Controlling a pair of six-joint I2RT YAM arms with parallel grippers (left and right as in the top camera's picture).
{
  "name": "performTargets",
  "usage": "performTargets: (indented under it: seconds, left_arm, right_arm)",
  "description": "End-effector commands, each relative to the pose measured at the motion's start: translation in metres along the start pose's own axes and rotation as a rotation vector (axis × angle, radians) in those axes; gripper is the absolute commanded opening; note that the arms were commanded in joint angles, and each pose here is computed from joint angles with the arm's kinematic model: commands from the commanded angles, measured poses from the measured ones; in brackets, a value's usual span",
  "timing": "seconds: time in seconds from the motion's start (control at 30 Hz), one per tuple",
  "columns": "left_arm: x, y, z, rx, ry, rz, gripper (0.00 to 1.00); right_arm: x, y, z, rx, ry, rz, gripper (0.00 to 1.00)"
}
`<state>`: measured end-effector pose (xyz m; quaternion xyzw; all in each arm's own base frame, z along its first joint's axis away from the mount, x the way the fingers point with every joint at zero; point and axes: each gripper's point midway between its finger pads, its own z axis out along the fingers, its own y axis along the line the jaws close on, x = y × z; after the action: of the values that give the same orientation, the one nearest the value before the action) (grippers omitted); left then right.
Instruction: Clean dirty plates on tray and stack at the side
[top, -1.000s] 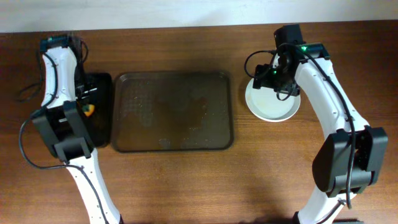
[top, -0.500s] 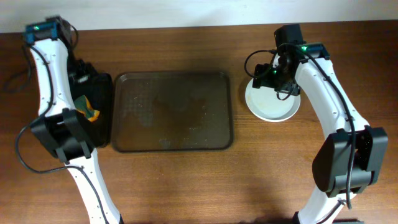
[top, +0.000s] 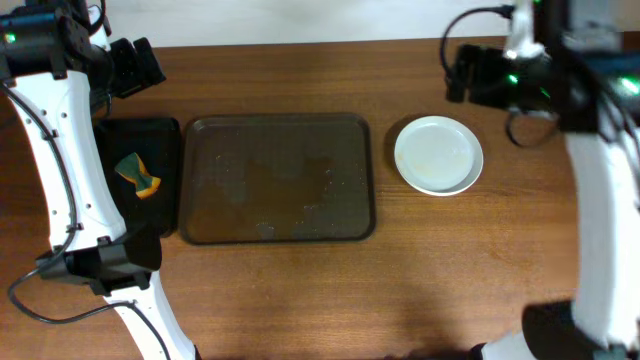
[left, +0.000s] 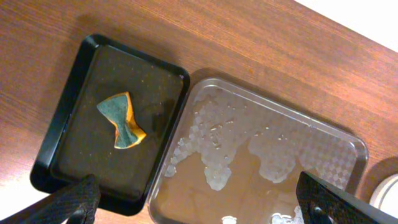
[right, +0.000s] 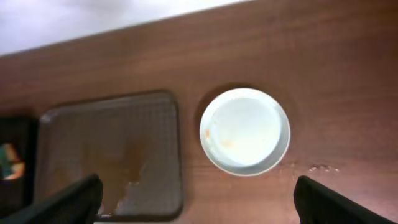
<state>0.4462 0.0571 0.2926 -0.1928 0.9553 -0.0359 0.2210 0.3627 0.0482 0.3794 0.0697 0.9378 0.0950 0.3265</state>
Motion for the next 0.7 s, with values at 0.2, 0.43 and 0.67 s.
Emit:
performTargets:
  seconds: [0.2, 0.43, 0.67]
  left_arm:
    - [-0.001, 0.000, -0.001, 0.009, -0.001, 0.014, 0.99]
    - [-0.001, 0.001, -0.001, 0.008, -0.001, 0.014, 0.99]
    - [-0.001, 0.000, -0.001, 0.009, -0.001, 0.014, 0.99]
  right_arm:
    - [0.015, -0.002, -0.049, 0.003, -0.052, -0.118, 0.99]
    - [0.002, -0.020, -0.047, 0.114, -0.119, -0.220, 0.98]
    - [0.012, -0.033, -0.019, 0.096, -0.368, -0.252, 0.98]
